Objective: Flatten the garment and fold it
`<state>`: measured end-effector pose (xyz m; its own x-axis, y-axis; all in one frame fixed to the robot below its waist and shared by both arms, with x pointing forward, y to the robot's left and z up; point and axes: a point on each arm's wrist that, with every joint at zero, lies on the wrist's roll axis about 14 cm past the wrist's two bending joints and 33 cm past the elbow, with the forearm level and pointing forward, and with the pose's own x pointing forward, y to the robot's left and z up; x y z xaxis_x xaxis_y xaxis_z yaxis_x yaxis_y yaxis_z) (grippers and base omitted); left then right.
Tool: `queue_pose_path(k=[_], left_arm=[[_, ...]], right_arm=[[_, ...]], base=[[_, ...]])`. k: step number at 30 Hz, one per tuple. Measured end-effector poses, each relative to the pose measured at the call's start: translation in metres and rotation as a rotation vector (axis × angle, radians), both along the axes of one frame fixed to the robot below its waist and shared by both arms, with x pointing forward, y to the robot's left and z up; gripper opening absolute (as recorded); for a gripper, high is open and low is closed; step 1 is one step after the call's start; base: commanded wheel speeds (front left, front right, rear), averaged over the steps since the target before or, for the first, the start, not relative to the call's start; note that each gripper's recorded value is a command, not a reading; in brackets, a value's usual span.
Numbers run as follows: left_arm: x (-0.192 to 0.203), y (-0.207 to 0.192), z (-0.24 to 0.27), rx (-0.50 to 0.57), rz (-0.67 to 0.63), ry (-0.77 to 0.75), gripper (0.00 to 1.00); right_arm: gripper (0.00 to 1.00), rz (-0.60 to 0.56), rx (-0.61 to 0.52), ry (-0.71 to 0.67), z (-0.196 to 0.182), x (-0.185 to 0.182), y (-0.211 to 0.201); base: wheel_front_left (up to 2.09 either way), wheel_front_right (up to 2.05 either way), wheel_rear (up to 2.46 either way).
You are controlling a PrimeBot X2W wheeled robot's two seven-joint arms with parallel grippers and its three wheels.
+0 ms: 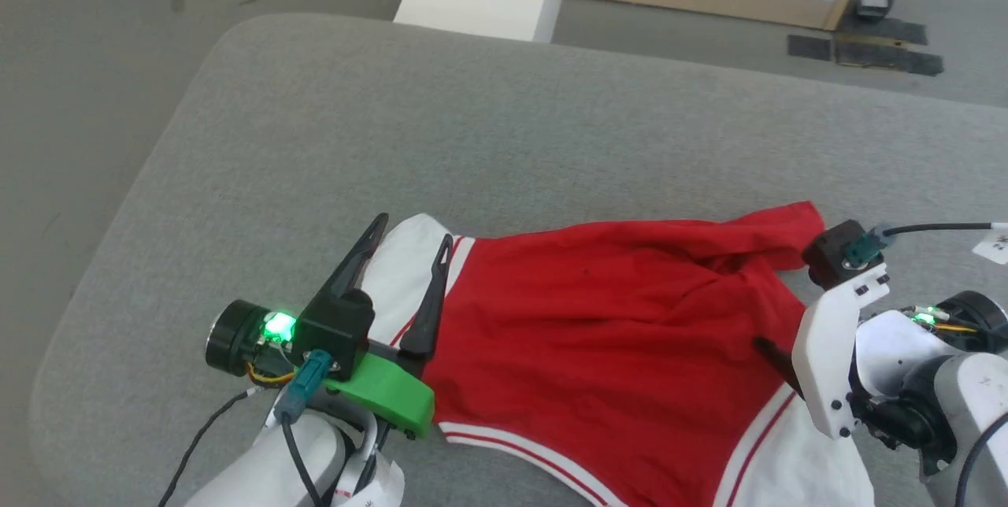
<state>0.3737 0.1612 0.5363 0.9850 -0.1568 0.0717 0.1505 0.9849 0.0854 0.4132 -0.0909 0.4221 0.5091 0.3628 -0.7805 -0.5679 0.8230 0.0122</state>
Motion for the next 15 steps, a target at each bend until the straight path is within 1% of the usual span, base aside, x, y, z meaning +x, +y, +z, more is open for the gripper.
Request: queue_pose_path(k=[5,9,11,15], left_arm=[[0.000,0.007,-0.010,-0.002,0.025,0.030,1.00],[0.000,0.013,-0.016,-0.003,0.044,0.048,1.00],[0.001,0.015,-0.019,-0.003,0.048,0.057,1.00],[0.001,0.020,-0.021,-0.002,0.063,0.064,1.00]], right_arm=[[1.00,0.036,-0.085,0.124,-0.037,-0.007,-0.003],[1.00,0.050,-0.094,0.145,-0.050,-0.003,0.001],[0.00,0.057,-0.087,0.145,-0.053,0.000,0.004],[0.00,0.077,-0.105,0.089,-0.052,0.012,0.004]], base=[[0.00,0.00,0.00],[0.00,0.00,0.00],[0.00,0.00,0.00],[0.00,0.00,0.00]])
